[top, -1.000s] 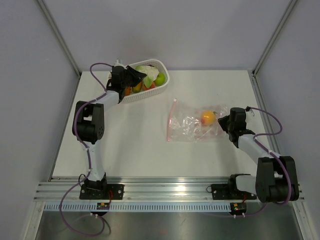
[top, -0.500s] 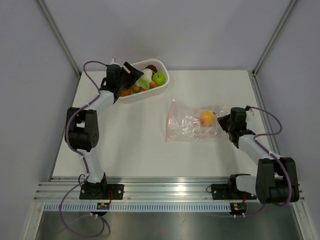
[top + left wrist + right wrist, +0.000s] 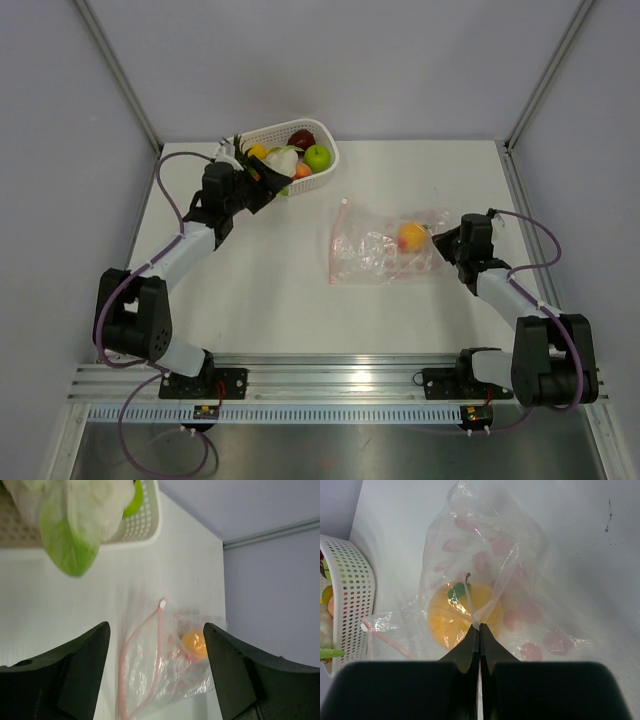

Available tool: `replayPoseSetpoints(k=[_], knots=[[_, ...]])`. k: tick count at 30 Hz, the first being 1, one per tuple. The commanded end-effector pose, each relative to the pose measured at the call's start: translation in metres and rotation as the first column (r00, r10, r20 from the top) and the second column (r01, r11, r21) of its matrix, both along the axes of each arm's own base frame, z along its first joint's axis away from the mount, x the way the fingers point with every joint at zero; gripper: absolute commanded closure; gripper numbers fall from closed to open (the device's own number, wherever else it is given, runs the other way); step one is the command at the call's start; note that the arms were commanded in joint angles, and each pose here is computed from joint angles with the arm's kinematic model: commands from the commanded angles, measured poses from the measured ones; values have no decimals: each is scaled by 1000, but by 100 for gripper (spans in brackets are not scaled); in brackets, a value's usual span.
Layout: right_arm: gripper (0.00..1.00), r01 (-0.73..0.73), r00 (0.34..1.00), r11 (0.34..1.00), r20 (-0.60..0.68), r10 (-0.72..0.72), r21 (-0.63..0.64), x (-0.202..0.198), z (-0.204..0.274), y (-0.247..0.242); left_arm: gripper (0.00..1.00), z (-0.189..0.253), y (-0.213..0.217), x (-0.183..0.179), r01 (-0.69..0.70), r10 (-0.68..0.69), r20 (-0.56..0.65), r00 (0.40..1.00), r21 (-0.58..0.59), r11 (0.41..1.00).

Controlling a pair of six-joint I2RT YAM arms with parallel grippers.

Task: Open the zip-top bag and remove the fake food
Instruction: Place the fake vegetable in the bin, then pick up the fake fruit from the zipper food storage bag.

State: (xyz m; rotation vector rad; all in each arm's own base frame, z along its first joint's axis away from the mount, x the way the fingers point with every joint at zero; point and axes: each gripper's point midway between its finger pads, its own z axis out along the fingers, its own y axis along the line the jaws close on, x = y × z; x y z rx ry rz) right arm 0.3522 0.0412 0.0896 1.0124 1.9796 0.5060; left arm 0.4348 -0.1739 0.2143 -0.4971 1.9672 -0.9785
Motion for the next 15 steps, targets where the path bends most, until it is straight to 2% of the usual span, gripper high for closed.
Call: replayPoseSetpoints(k=[1, 5, 9, 13, 14, 15], knots=[[100, -42, 996, 999, 82, 44, -19, 15, 26, 7, 22, 9, -26, -37, 100, -98, 43, 994, -31, 995], [100, -67, 994, 997, 88, 70, -42, 18, 31, 15, 22, -19, -42, -67, 164, -163, 38, 986, -20, 986], [100, -88, 992, 994, 88, 94, -71, 18, 36, 22, 25, -61, -56, -87, 269, -272, -31, 962, -60, 961], [100, -88, 989, 992, 109, 98, -94, 16, 45, 24, 38, -106, -67, -99, 318, -333, -94, 938, -144, 937], [100, -89, 988, 991, 114, 100, -99, 16, 48, 25, 40, -98, -71, -96, 332, -342, -29, 939, -173, 927], [100, -100, 987, 989, 116, 112, -106, 16, 51, 28, 43, -98, -74, -97, 335, -349, -36, 936, -203, 920]])
